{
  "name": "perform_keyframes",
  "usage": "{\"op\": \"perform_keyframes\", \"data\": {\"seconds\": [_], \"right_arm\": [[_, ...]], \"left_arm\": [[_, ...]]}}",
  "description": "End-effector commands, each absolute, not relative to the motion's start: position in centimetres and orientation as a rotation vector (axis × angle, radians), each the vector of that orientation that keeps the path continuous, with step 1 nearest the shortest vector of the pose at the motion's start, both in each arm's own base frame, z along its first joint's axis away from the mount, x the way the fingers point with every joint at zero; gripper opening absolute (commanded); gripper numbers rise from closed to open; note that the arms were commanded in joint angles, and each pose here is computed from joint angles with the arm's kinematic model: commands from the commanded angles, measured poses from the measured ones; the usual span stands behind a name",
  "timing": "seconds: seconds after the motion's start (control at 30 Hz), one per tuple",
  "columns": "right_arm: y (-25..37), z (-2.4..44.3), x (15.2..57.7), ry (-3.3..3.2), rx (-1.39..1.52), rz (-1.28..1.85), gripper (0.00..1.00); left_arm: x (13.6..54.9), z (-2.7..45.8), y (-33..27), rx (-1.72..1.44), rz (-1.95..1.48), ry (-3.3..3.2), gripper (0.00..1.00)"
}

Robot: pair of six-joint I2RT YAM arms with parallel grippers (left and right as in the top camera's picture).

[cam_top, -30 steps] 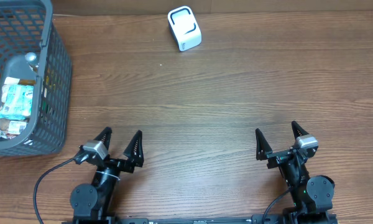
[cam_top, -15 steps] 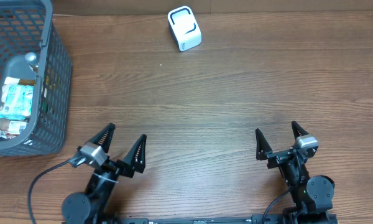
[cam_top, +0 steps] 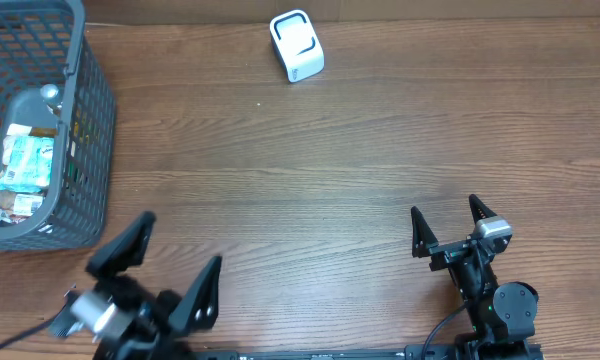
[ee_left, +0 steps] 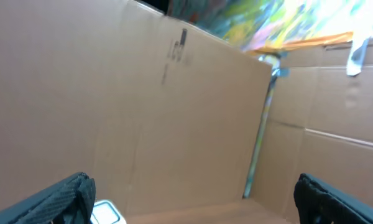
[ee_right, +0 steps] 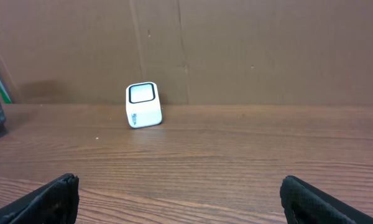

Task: Scan the item barcode
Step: 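Raise the left gripper and move it over the grey basket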

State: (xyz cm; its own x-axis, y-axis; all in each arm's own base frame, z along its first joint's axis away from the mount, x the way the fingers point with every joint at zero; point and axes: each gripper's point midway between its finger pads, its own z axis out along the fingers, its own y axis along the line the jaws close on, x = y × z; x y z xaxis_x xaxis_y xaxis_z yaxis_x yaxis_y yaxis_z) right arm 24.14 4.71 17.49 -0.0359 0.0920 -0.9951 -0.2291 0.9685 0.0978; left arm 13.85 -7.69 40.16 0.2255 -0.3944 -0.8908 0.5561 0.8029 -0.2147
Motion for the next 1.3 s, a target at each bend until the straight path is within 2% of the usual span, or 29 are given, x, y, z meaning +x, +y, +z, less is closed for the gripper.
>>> {"op": "perform_keyframes", "data": {"seconds": [0.0, 0.17, 0.33, 0.63, 0.93, 0.97, 1.0, 1.07, 1.1, 1.27], "right_arm": [[4.5, 17.2, 24.2, 1.587, -0.098, 0.248, 1.0], [4.5, 17.2, 24.2, 1.587, -0.098, 0.248, 1.0], [4.5, 17.2, 24.2, 1.587, -0.098, 0.248, 1.0], [4.5, 17.2, 24.2, 1.587, -0.098, 0.248, 1.0], [4.5, 17.2, 24.2, 1.587, -0.098, 0.248, 1.0], [4.5, 17.2, 24.2, 1.587, -0.098, 0.248, 1.0], [4.5, 17.2, 24.2, 1.587, -0.098, 0.248, 1.0], [4.5, 17.2, 24.2, 1.587, -0.098, 0.248, 1.0], [4.5, 17.2, 24.2, 1.587, -0.098, 0.248, 1.0], [4.5, 17.2, 24.2, 1.587, -0.098, 0.248, 1.0]], "left_arm": [[11.6, 43.8, -8.4, 0.216, -0.691, 1.135, 1.0], [10.6, 47.7, -9.3, 0.261, -0.729, 1.193, 1.0], [13.4, 48.4, -9.9, 0.243, -0.742, 1.467, 1.0], [18.2, 44.3, -10.1, 0.166, -0.759, 1.997, 1.0], [21.9, 41.7, -12.3, 0.176, -0.975, 2.19, 1.0], [22.3, 41.5, -12.4, 0.175, -0.987, 2.201, 0.92], [22.7, 41.2, -12.5, 0.172, -0.998, 2.213, 0.74], [23.5, 40.5, -12.5, 0.152, -1.009, 2.245, 0.24], [23.8, 40.1, -12.5, 0.131, -1.019, 2.268, 0.04], [24.5, 38.2, -12.6, 0.071, -1.048, 2.368, 0.04]]}}
